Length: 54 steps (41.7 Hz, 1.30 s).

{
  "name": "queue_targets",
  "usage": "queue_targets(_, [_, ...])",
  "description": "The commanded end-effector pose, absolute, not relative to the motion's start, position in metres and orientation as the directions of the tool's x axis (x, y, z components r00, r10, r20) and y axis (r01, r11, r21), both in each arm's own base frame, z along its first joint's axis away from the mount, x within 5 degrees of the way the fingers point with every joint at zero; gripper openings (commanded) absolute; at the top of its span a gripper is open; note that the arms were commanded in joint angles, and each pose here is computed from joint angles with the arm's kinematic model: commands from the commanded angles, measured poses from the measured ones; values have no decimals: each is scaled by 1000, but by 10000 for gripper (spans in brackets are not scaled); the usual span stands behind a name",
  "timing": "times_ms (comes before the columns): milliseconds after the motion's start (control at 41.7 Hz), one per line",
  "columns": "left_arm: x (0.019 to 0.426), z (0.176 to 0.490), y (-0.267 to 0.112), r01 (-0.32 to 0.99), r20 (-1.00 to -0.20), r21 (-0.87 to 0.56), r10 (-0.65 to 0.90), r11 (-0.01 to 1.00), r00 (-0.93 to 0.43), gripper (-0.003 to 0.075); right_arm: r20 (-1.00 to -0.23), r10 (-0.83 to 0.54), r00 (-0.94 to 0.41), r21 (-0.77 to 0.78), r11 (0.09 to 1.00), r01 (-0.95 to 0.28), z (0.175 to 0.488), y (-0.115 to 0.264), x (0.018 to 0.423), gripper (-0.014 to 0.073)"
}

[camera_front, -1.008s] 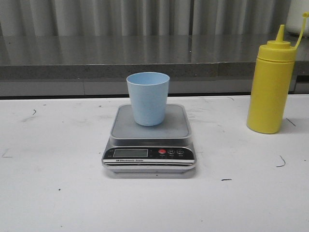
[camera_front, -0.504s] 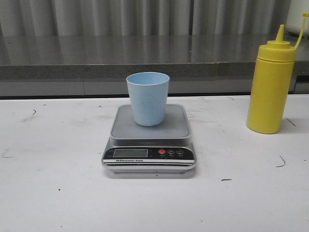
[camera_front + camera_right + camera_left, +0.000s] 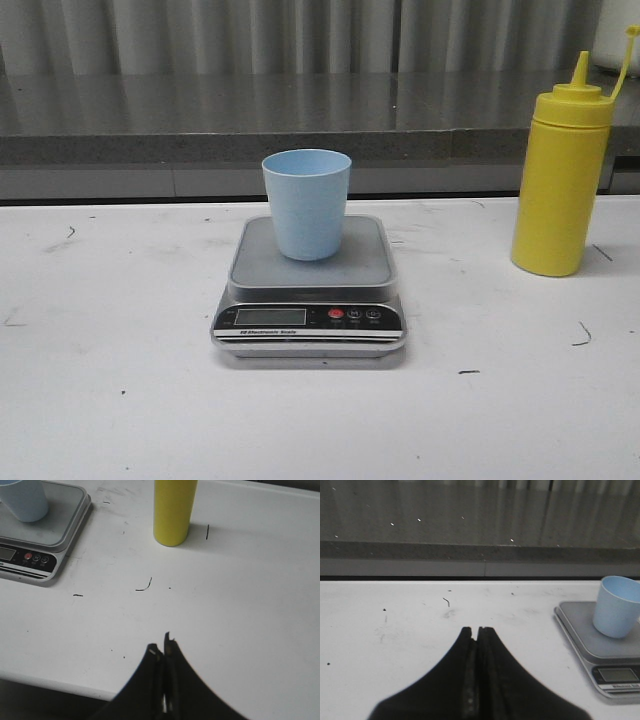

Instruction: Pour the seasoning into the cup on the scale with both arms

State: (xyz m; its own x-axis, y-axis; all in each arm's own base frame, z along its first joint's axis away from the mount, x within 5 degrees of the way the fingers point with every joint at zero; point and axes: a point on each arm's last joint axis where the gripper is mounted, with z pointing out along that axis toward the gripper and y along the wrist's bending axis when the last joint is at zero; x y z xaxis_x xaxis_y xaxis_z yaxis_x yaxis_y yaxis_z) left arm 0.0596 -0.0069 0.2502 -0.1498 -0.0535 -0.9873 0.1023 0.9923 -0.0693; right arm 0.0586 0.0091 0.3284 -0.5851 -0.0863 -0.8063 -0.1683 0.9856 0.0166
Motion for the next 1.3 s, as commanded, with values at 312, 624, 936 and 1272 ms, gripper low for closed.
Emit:
queue_targets(312, [58,217,-1,31,-987,-110,-113,993,118,-20,-855,-95,-511,-5,985,-174,343,9,61,-67])
queue_targets(624, [55,209,-1,29,-985,-110,-113,994,132,-20,-852,-96,-515,-6,985,-174,342,9,61,-67])
queue_targets(936, [55,209,-1,29,-985,-110,-113,994,130,-20,-852,-96,-515,-6,985,-174,342,9,61,-67])
queue_targets(1272, [55,209,-1,29,-985,-110,-113,994,130,-20,-852,-96,-515,-6,985,-174,342,9,61,-67])
